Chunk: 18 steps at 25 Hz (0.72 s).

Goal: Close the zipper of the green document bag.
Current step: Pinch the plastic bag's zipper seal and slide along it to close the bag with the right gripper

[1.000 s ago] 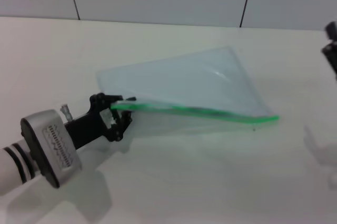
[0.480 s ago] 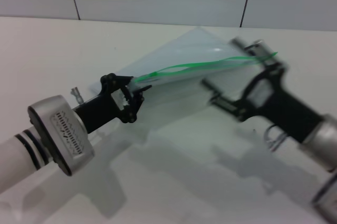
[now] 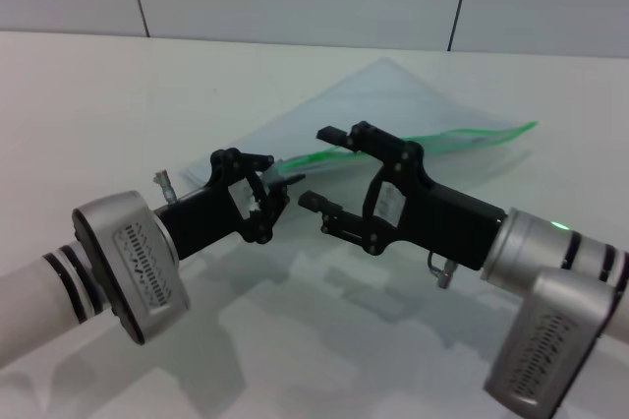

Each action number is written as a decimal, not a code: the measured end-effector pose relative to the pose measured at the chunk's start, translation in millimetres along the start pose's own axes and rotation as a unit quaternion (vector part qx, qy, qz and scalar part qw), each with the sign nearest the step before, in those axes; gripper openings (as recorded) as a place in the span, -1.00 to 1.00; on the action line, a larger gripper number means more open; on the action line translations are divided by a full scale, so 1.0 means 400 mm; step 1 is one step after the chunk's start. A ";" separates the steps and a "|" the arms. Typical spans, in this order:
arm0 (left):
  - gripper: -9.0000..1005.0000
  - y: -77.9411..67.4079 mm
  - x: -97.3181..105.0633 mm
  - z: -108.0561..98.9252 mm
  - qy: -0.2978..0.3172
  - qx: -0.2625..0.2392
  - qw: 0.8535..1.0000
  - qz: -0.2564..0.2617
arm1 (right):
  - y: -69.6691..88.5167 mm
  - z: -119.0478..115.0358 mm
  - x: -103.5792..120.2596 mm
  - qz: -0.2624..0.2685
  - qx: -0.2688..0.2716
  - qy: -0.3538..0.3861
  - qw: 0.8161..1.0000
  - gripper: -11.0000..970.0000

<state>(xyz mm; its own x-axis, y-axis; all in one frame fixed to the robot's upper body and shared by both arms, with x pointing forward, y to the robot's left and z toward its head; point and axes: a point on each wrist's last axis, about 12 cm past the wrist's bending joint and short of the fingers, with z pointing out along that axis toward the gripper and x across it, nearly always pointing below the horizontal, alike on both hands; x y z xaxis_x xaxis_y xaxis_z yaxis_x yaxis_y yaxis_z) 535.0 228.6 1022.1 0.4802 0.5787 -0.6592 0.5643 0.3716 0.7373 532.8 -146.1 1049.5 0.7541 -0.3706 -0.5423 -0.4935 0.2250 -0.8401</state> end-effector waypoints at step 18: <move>-0.82 -0.013 0.001 -0.008 -0.001 0.014 1.000 0.013 | -0.002 0.031 0.025 -0.017 -0.039 0.037 0.998 0.18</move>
<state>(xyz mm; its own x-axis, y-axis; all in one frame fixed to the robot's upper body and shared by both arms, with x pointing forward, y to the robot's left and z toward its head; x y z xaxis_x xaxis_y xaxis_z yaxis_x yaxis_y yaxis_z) 530.3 229.1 1018.6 0.4969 0.5865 -0.6396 0.5696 0.3357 0.7503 546.0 -138.9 1044.8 0.7387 -0.4434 -0.5077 -0.5022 0.1404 -0.8533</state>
